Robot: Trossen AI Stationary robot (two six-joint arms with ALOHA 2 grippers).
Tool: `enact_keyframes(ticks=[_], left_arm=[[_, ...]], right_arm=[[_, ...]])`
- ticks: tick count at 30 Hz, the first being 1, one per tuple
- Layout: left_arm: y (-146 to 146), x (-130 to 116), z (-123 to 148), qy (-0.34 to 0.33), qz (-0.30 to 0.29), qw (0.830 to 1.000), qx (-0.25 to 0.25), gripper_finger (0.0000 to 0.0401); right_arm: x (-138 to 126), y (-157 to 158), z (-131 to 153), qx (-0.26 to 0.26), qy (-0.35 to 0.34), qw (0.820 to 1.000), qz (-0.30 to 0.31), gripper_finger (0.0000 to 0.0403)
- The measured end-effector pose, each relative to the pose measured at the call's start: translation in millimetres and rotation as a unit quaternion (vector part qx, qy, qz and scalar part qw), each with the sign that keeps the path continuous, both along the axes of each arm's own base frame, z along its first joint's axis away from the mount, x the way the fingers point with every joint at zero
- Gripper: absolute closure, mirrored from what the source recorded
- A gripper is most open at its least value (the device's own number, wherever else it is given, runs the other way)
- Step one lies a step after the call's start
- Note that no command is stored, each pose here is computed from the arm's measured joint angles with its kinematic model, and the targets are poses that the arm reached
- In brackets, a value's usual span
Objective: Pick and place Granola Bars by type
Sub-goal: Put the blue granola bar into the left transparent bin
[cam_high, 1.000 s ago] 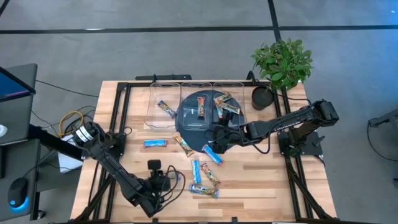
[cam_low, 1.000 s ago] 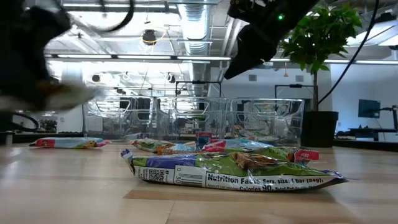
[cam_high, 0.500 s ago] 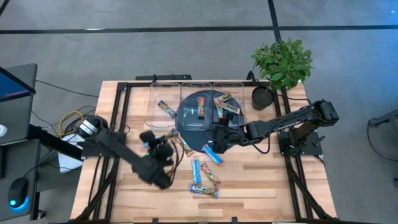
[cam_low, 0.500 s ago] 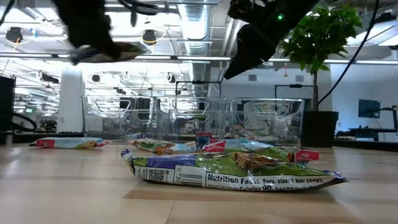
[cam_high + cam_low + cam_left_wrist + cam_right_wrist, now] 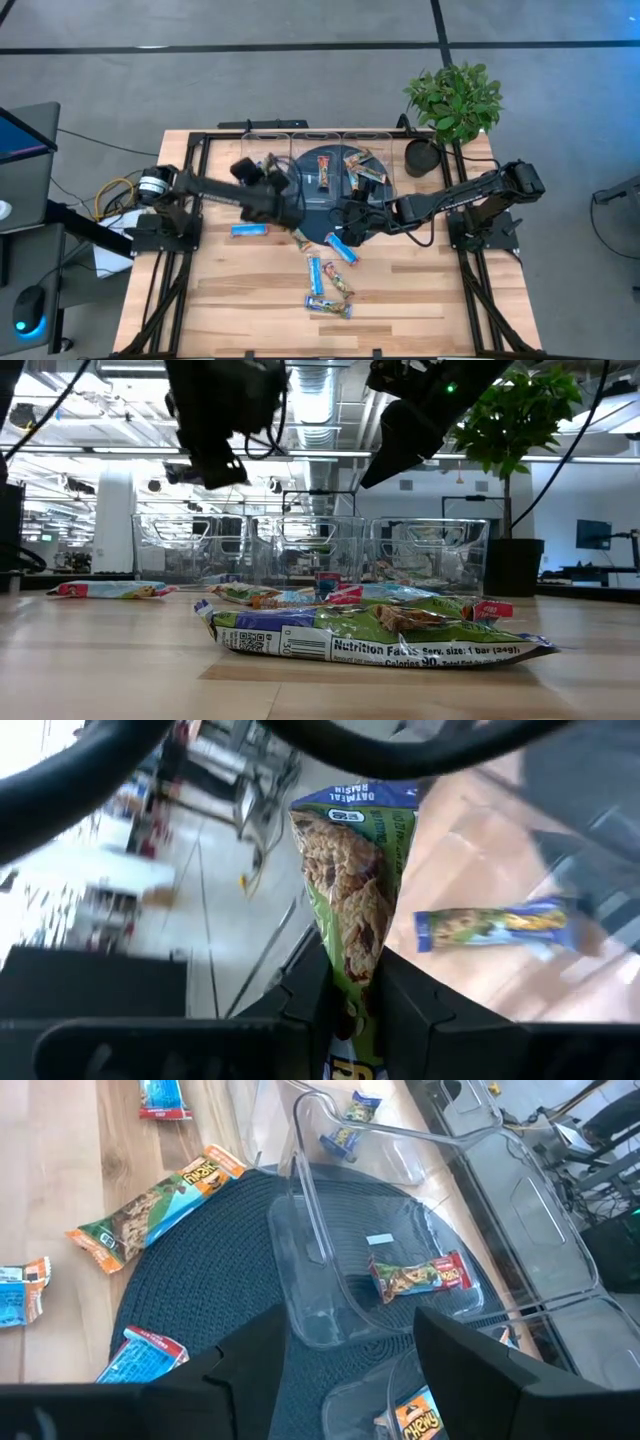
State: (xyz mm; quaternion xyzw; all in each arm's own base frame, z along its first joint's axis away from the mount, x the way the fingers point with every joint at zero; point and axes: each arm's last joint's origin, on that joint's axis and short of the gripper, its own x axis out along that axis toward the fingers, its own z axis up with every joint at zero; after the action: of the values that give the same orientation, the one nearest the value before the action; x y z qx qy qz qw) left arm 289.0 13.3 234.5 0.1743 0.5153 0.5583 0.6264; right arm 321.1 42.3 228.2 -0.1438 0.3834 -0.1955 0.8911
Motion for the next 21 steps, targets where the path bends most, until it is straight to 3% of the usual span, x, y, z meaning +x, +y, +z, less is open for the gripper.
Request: enact_keyframes(ticks=[10,21], left_arm=[[58.8,7.6,-7.7,-0.079,0.098,0.991,-0.055,0.0342],[102.5,9.7,-13.1,-0.089,0.105,0.985,-0.103,0.0342]], right_arm=[[0.0,-0.1,-0.1,0.003,-0.002,1.000,-0.004,0.0188],[-1.2,-0.4,-1.1,0.004,0.005,1.000,-0.006,0.0188]])
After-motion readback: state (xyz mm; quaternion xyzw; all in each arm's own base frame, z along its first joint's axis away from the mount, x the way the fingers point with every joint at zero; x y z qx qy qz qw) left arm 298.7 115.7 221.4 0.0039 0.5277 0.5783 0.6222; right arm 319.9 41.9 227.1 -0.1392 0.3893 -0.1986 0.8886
